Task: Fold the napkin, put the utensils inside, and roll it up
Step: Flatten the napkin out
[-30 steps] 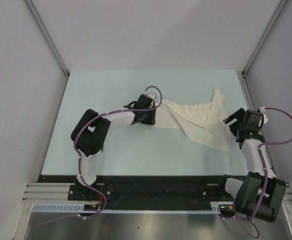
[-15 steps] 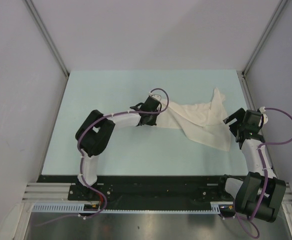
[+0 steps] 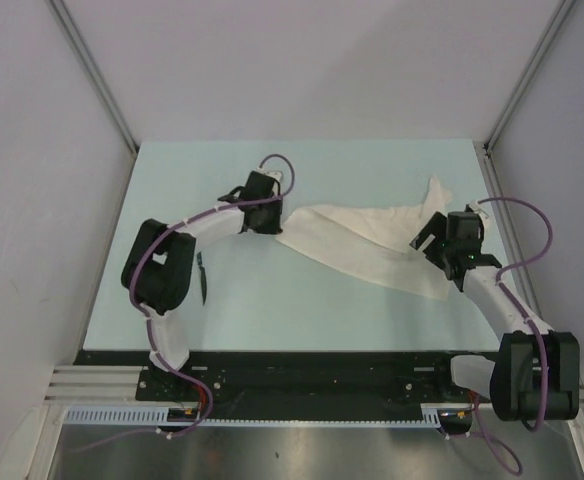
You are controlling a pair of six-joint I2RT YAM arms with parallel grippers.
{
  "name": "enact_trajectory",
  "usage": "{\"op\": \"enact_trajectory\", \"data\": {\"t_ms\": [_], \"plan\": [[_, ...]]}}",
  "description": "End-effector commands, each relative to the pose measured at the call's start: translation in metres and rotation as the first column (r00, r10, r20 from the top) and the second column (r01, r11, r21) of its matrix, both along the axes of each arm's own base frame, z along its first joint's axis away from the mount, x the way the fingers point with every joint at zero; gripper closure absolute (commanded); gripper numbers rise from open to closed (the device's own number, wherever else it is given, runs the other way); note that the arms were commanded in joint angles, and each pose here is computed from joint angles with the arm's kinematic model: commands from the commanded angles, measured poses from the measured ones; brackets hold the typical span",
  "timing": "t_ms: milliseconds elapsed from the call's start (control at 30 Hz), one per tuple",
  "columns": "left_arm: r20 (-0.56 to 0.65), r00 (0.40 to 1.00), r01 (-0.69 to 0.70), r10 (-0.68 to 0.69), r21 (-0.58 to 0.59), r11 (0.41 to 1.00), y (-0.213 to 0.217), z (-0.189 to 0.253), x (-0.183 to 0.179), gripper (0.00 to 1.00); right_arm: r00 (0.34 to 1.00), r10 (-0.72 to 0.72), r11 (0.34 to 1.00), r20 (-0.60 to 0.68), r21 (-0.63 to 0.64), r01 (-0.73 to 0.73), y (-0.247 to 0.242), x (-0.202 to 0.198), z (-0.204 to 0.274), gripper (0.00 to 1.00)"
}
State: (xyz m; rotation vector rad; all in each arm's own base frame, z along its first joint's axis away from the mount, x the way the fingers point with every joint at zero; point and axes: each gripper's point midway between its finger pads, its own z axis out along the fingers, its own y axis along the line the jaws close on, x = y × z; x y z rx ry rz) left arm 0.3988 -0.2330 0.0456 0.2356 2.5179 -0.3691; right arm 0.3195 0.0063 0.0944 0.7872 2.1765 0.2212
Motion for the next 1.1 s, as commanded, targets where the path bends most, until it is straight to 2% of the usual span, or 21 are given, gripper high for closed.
{"op": "enact_trajectory", "data": {"t_ms": [0, 67, 133, 233, 367, 533, 733, 867, 1067], "plan": [[0.035, 0.999, 0.020, -0.016, -0.126, 0.992, 0.017, 0.049, 0.011, 1.00, 0.998, 0.061, 0.997, 0.007, -0.048, -0.060, 0.020, 0.019, 0.015, 0.11], [0.012, 0.999, 0.052, -0.051, -0.130, 0.990, 0.021, 0.055, 0.011, 1.00, 0.996, 0.091, 0.995, -0.026, -0.026, -0.091, 0.032, 0.017, 0.009, 0.11], [0.003, 0.997, 0.074, -0.074, -0.077, 0.994, 0.030, 0.062, 0.014, 1.00, 0.989, 0.126, 0.992, -0.081, -0.015, -0.128, 0.040, 0.008, -0.001, 0.12], [0.019, 0.997, 0.077, -0.076, -0.057, 0.995, 0.040, 0.067, 0.022, 1.00, 0.974, 0.114, 0.992, -0.193, -0.034, -0.123, 0.036, -0.013, -0.017, 0.12], [0.006, 0.997, 0.076, -0.076, -0.102, 0.992, 0.041, 0.055, 0.019, 1.00, 0.938, 0.048, 0.994, -0.344, -0.077, -0.079, 0.017, -0.049, -0.037, 0.12], [-0.020, 0.996, 0.087, -0.091, -0.134, 0.987, 0.035, 0.052, 0.013, 1.00, 0.914, 0.008, 0.999, -0.406, -0.044, -0.029, 0.010, -0.071, -0.048, 0.15], [0.004, 0.998, 0.059, -0.059, -0.053, 0.997, 0.052, 0.053, 0.014, 1.00, 0.878, -0.019, 0.999, -0.478, -0.036, 0.002, 0.006, -0.090, -0.054, 0.23], [0.002, 0.998, 0.061, -0.061, -0.047, 0.997, 0.052, 0.053, 0.015, 1.00, 0.854, -0.027, 1.000, -0.520, -0.012, 0.024, 0.003, -0.102, -0.063, 0.39], [-0.005, 0.997, 0.074, -0.074, -0.064, 0.995, 0.048, 0.056, 0.014, 1.00, 0.845, -0.040, 0.999, -0.533, -0.007, 0.043, 0.002, -0.107, -0.072, 0.50]]}}
